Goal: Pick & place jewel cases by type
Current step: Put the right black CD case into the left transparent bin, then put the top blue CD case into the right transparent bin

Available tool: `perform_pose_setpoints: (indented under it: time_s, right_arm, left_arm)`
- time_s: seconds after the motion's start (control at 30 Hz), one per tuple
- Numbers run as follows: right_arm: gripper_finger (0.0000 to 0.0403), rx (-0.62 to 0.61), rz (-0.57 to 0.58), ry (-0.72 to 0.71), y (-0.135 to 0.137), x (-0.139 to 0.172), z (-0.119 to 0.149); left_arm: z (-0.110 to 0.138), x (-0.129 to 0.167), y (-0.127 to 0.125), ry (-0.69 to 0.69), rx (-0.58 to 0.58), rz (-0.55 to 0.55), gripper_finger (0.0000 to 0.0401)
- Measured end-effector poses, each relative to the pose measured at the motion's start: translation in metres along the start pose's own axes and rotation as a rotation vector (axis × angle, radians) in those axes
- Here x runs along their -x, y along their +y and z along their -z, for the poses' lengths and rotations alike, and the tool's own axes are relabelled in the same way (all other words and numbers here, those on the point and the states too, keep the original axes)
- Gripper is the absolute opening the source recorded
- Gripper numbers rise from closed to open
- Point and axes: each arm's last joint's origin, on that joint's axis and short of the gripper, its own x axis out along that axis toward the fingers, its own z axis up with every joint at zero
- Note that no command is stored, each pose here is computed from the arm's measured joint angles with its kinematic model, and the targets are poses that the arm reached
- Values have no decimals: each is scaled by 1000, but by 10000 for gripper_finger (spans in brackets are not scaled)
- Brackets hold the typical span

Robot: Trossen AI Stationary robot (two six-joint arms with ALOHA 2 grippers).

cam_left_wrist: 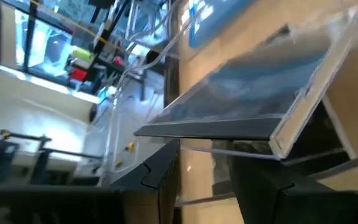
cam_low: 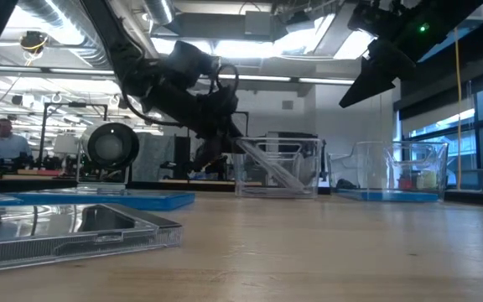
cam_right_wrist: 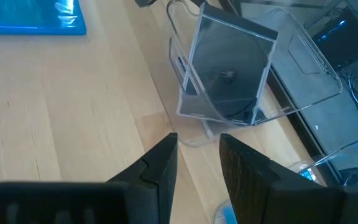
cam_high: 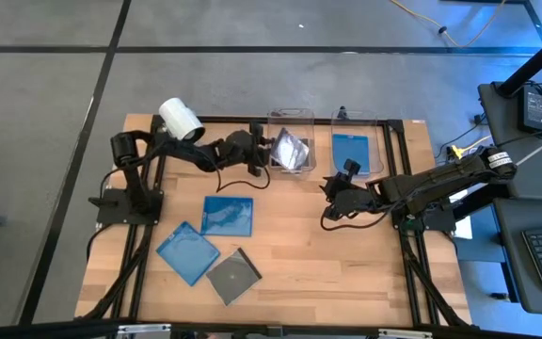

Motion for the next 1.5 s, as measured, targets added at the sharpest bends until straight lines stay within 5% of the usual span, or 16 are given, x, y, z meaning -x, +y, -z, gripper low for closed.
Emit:
perform_pose_setpoints:
  time_s: [0.27, 0.57, 0.77, 0.97, 1.03, 1.2, 1.5]
  right_arm:
    - [123, -1, 0, 0, 0, 0, 0]
    - [123, 1, 0, -1, 0, 0, 0]
    - [123, -13, -1, 0, 0, 0, 0]
    - [123, -26, -51, 14, 1, 0, 0]
    - [123, -30, -65, 17, 2, 0, 0]
    - [123, -89, -90, -13, 4, 0, -3]
    - [123, -146, -284, -220, 19, -16, 15]
  left_arm:
    - [-7, 7, -3, 157, -125, -61, 130]
    - [-29, 20, 10, 231, -190, 69, 130]
    - [-45, 39, 20, 198, -82, 83, 130]
    - [-66, 91, 43, 137, 100, 67, 130]
    - [-69, 114, 48, 105, 234, 133, 130]
    - [-75, 155, 45, -56, 496, 515, 130]
    - [-95, 181, 4, -83, 588, 796, 130]
